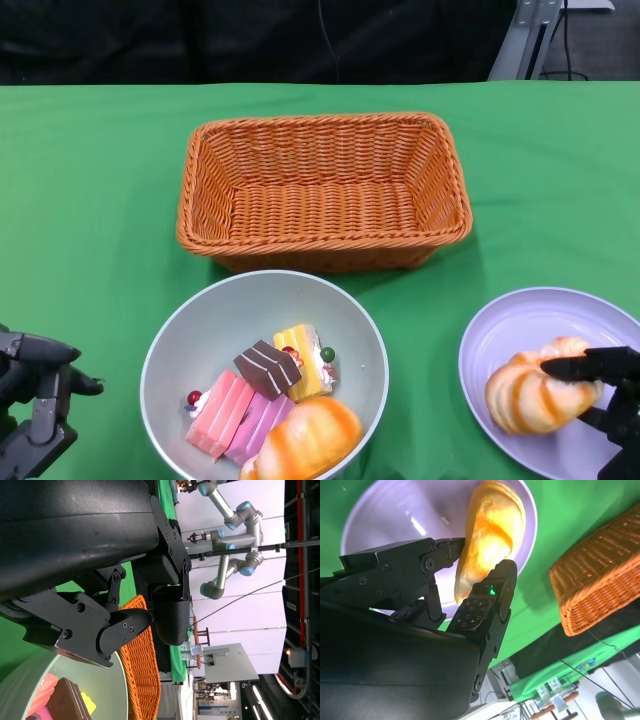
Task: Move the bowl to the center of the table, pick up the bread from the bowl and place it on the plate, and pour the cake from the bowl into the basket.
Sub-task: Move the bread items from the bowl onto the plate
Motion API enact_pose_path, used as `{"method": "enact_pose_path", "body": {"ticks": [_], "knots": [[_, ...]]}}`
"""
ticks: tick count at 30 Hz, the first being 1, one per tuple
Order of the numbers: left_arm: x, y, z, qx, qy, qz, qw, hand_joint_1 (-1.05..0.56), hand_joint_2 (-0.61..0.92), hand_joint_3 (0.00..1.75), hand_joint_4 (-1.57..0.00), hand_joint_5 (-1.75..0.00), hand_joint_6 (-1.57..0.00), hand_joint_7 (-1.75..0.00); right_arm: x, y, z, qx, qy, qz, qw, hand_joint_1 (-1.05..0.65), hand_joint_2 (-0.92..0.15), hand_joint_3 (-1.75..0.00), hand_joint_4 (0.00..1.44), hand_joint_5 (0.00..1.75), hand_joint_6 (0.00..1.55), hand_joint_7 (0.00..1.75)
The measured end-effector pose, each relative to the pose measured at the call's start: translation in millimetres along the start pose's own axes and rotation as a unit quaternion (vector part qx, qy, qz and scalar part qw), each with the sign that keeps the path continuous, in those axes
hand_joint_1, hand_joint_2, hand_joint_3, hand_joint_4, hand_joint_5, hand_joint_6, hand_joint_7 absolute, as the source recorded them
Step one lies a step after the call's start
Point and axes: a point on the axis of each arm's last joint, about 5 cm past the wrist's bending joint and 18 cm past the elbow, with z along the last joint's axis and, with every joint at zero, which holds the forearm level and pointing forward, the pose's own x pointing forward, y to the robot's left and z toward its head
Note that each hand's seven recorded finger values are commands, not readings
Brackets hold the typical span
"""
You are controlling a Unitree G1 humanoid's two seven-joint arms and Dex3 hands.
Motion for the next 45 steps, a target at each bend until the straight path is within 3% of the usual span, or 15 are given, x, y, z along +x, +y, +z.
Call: {"method": "enact_pose_path", "body": {"ticks": [12,22,33,40,45], "knots": [[1.1,0.9,-2.5,-0.006,0.001,0.005,1.000,-0.06,0.67,0.89,-0.79,-1.43,-0.81,-1.15,18.0,11.3,-7.1,0.042,-0.067,-0.066,0.995,-0.04,-0.92,-0.04,0.73,1.65,1.28,0.08],[1.3,1.5,-4.5,-0.007,0.006,0.006,1.000,-0.06,0.69,0.86,-0.79,-1.42,-0.81,-1.13,30.9,10.6,-9.4,0.063,-0.093,-0.075,0.991,-0.04,-0.91,-0.05,0.73,1.73,1.25,0.14],[-0.1,2.3,-3.5,-0.006,0.005,0.008,1.000,-0.05,0.67,0.90,-0.79,-1.44,-0.82,-1.15,39.3,25.0,-26.8,0.037,-0.025,-0.013,0.999,-0.03,-0.92,-0.01,0.75,1.41,1.16,0.12],[-2.4,3.0,-2.5,-0.005,0.006,0.008,1.000,-0.05,0.66,0.92,-0.79,-1.44,-0.81,-1.13,50.9,29.7,-29.0,0.038,-0.035,-0.009,0.999,-0.04,-0.92,-0.02,0.73,1.43,1.16,0.10],[-2.4,3.0,-2.5,-0.004,0.006,0.008,1.000,-0.04,0.65,0.95,-0.79,-1.44,-0.80,-1.17,50.3,30.5,-31.7,0.014,-0.022,0.013,1.000,-0.05,-0.92,-0.04,0.72,1.33,1.16,0.09]]}}
